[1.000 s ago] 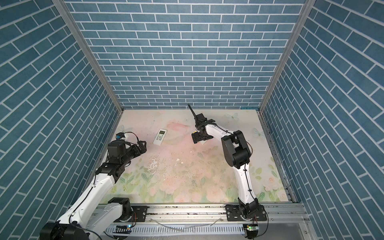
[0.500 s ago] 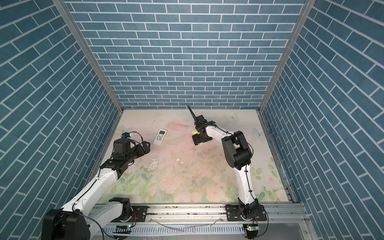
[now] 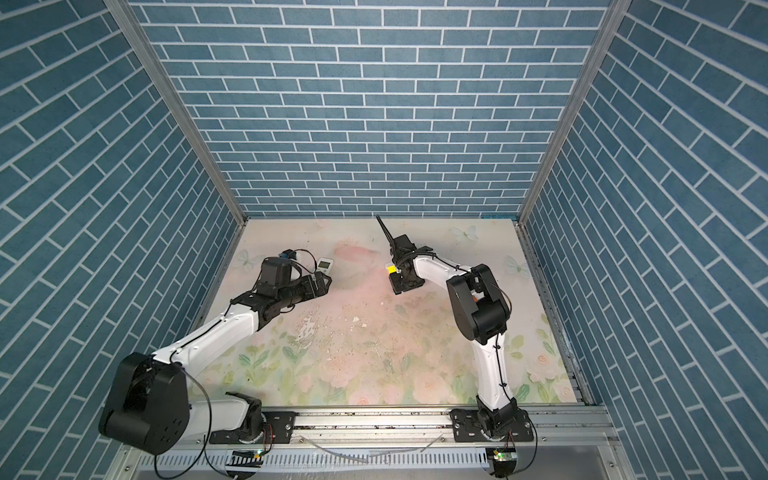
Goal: Unload the batteries from the remote control
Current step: 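Lift the remote with the right gripper while the left gripper reaches toward it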
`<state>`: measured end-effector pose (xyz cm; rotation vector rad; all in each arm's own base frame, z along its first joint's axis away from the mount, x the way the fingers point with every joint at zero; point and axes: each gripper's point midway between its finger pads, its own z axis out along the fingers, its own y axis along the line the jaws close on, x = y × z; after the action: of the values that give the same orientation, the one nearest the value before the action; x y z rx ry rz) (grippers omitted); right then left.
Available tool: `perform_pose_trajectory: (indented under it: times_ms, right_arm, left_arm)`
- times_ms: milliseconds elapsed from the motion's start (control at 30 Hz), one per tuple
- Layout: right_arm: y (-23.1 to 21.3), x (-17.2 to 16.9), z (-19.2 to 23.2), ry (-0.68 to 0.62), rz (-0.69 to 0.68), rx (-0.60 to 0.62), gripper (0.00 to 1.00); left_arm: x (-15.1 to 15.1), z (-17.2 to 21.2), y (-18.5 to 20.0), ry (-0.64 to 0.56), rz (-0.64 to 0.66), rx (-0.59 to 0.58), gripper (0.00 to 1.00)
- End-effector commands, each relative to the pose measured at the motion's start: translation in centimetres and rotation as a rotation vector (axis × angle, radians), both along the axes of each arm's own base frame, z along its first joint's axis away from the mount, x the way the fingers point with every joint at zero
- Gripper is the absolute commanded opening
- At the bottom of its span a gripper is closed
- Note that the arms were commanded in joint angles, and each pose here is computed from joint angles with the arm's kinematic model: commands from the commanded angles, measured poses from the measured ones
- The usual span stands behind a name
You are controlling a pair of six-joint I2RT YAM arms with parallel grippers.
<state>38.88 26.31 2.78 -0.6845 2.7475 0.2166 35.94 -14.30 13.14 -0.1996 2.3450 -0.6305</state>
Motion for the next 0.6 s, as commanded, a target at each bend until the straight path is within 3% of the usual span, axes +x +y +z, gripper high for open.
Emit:
perform_pose_trajectory:
  times_ms: [0, 333, 567]
  right_arm:
    - [0.2, -1.8, 2.8, -0.016, 0.032, 0.041, 0.26]
    - [1.4, -5.6, 9.1, -0.049, 0.122, 0.146, 0.22]
    - [2.4, -7.1, 11.1, -0.067, 0.17, 0.167, 0.21]
  left_arm:
    - [0.7, 0.8, -3.3, -0.007, -0.088, -0.086, 1.0]
    - [3.5, 0.2, -11.4, 0.023, -0.259, -0.337, 1.0]
    - [4.4, 1.9, -14.6, -0.024, -0.303, -0.404, 1.0]
